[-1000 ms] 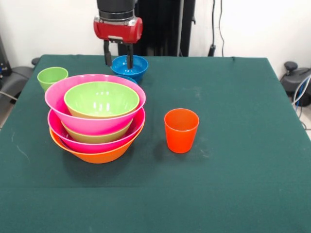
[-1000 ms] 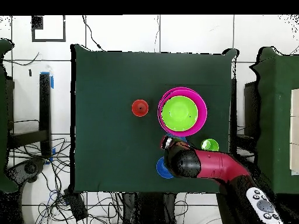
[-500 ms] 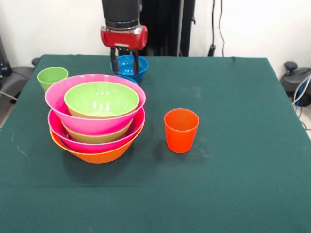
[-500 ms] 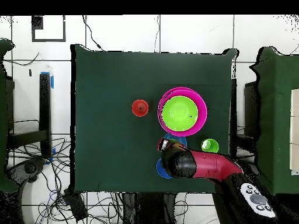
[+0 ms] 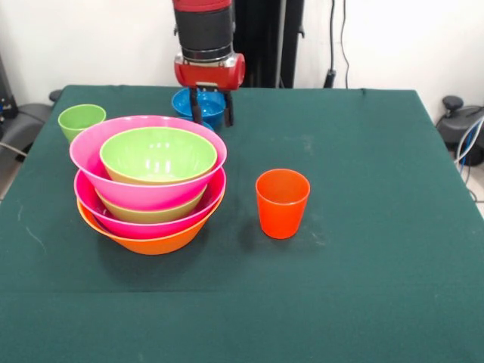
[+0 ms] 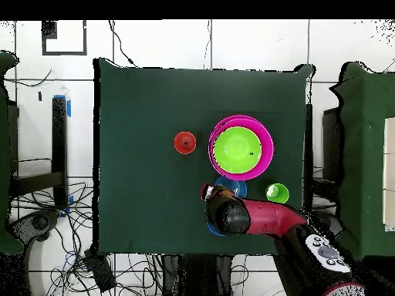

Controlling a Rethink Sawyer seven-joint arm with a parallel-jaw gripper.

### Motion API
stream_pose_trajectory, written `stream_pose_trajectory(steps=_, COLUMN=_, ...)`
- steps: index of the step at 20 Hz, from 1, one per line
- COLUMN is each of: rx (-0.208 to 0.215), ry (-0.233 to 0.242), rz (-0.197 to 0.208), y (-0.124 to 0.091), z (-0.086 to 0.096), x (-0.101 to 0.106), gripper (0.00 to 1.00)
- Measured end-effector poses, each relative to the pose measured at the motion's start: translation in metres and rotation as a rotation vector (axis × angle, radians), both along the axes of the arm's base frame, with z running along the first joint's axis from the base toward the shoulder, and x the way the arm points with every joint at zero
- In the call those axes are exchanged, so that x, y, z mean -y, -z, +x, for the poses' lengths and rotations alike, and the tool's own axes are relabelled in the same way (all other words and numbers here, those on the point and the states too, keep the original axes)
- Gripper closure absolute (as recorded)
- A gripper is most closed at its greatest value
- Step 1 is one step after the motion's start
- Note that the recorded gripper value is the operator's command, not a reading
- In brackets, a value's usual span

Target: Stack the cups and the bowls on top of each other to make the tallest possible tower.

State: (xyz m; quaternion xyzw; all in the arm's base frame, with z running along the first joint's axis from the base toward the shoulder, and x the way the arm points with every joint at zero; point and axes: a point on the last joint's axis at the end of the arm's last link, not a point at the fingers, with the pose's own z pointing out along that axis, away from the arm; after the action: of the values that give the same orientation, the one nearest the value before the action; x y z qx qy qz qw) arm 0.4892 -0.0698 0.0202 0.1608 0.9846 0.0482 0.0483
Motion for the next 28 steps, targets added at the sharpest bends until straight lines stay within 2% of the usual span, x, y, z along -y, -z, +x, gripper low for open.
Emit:
stream_pose_trajectory(steps=7, rx=0.003, ry=0.007, rz=0.013, y=0.011, z=-0.005, x=-0.003, gripper=0.00)
stream_pose_trajectory(steps=28, rx=-0.058, ry=0.039, rz=0.018, y=0.034, z=-0.033, x=0.006, gripper=0.00)
